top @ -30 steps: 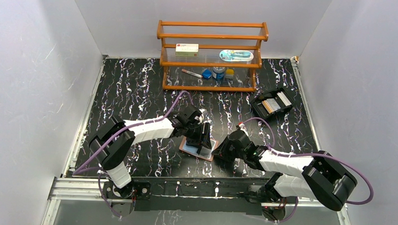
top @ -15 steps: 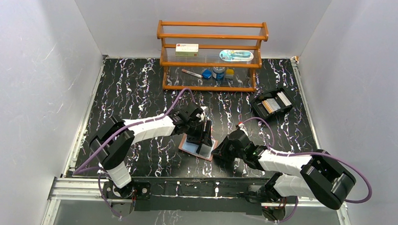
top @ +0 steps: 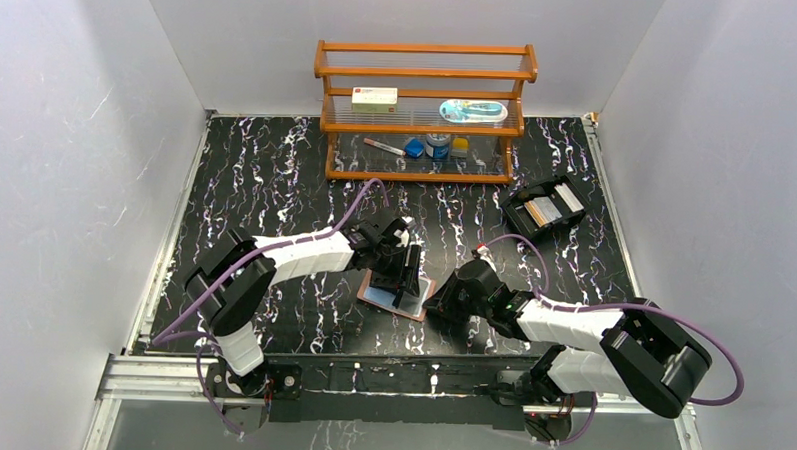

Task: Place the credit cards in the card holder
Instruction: Adjust the credit card in the card holder, then pick up the credit card from the storage box.

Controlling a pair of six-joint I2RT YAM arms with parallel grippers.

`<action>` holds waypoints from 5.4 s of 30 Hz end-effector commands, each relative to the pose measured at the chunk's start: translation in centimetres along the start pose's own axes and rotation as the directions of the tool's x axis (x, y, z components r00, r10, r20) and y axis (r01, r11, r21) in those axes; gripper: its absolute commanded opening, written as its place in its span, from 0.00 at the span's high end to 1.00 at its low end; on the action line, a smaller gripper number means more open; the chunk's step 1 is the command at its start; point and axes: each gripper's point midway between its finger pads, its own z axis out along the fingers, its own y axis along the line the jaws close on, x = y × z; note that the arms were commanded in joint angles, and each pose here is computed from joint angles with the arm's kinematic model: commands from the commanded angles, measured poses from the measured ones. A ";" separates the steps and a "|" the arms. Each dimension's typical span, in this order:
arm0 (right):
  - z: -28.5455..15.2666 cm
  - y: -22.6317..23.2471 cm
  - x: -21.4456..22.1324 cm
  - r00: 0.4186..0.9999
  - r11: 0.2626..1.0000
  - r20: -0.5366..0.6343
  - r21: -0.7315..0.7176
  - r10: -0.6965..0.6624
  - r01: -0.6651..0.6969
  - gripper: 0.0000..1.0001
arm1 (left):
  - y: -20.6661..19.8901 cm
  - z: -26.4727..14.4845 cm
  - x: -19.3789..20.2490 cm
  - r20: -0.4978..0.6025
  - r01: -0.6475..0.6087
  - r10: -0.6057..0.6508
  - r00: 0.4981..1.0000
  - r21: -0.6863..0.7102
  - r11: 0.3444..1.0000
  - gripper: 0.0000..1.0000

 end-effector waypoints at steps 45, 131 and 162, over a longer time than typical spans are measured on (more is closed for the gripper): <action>-13.8 2.5 -29.5 0.498 0.507 0.234 0.682 -0.835 0.528 0.49 | 2.0 -13.3 -4.3 0.232 -0.016 0.014 0.973 0.007 1.000 0.38; -12.7 -13.1 -41.7 0.474 0.016 -0.265 0.860 -0.840 0.510 0.79 | 7.3 -2.7 1.5 0.025 0.211 -0.210 0.977 -0.067 0.975 0.82; -15.2 -2.7 -36.7 0.647 0.547 0.111 0.651 -0.755 0.527 1.00 | 5.8 -3.6 1.3 0.064 0.256 -0.257 0.964 0.021 0.966 0.97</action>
